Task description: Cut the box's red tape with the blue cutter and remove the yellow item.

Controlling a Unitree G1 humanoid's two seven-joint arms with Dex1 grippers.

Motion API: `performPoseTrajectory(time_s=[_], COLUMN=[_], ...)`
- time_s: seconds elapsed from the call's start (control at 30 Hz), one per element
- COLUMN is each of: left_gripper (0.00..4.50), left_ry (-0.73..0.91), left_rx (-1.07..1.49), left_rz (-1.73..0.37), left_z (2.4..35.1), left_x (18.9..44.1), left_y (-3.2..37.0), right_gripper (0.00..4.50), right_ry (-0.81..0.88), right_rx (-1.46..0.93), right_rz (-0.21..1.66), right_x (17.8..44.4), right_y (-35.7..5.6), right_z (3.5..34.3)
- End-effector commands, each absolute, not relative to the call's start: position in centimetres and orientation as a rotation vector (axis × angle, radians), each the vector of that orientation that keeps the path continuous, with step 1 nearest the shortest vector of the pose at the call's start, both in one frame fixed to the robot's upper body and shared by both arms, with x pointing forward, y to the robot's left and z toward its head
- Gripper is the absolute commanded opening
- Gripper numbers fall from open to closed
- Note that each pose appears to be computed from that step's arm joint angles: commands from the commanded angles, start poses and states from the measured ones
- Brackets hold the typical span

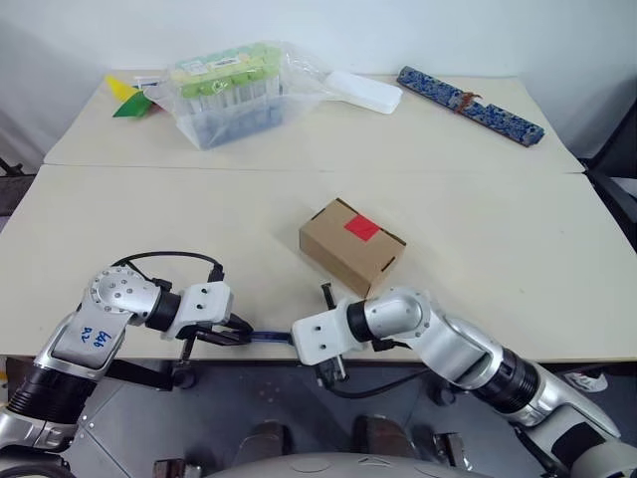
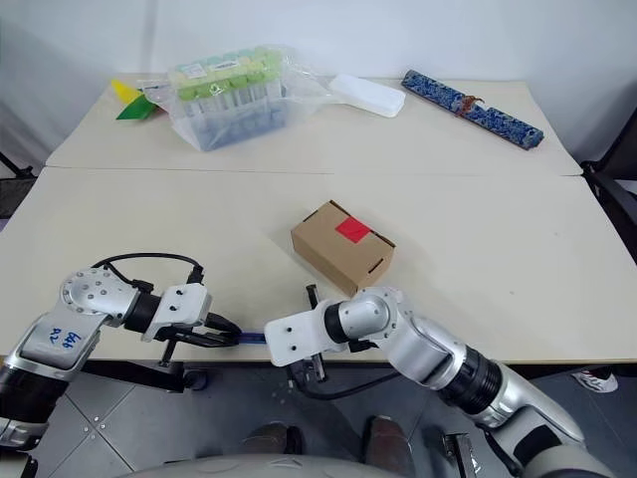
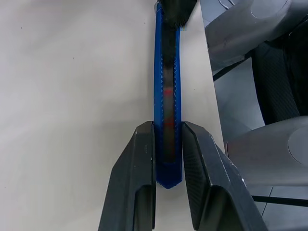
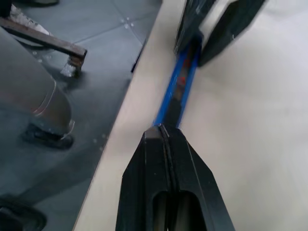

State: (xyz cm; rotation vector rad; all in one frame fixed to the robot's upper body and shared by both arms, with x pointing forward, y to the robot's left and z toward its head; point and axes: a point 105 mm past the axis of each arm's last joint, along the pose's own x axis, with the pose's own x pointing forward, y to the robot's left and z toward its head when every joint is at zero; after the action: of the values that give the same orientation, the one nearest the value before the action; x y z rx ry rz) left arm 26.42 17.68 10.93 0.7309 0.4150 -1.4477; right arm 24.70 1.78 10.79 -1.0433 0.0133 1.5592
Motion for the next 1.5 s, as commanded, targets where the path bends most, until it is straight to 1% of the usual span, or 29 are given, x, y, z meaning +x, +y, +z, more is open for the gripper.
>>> performPoseTrajectory(time_s=[0.03,0.17,0.3,0.53,0.7,0.83,1.07,1.23,1.5], left_gripper=[0.44,0.44,0.44,0.44,0.44,0.44,0.44,0.44,0.44], left_ry=[0.441,0.437,0.436,0.437,0.433,0.432,0.432,0.430,0.435], left_rx=[0.731,0.732,0.733,0.735,0.733,0.732,0.733,0.736,0.732], left_rz=[-1.476,-1.478,-1.475,-1.474,-1.476,-1.474,-1.471,-1.466,-1.462], left_z=[10.3,10.3,10.3,10.2,10.1,10.1,10.1,10.3,10.3], left_x=[25.8,25.9,26.0,26.1,26.1,26.1,26.1,26.1,26.1], left_y=[17.5,17.4,17.4,17.5,17.4,17.4,17.4,17.4,17.4], right_gripper=[0.00,0.00,0.00,0.00,0.00,0.00,0.00,0.00,0.00], right_ry=[0.031,0.010,-0.029,-0.076,-0.079,-0.046,-0.025,-0.007,-0.034], right_rx=[-1.061,-1.065,-1.066,-1.037,-1.039,-1.054,-1.050,-1.080,-1.067], right_rz=[1.553,1.550,1.539,1.564,1.519,1.516,1.540,1.571,1.598], right_x=[25.0,25.3,25.8,25.0,25.6,25.7,25.2,25.0,24.6], right_y=[2.0,2.8,3.2,2.1,1.0,0.1,0.1,0.2,1.0], right_z=[10.0,9.9,10.9,13.0,13.7,13.0,12.2,10.6,10.8])
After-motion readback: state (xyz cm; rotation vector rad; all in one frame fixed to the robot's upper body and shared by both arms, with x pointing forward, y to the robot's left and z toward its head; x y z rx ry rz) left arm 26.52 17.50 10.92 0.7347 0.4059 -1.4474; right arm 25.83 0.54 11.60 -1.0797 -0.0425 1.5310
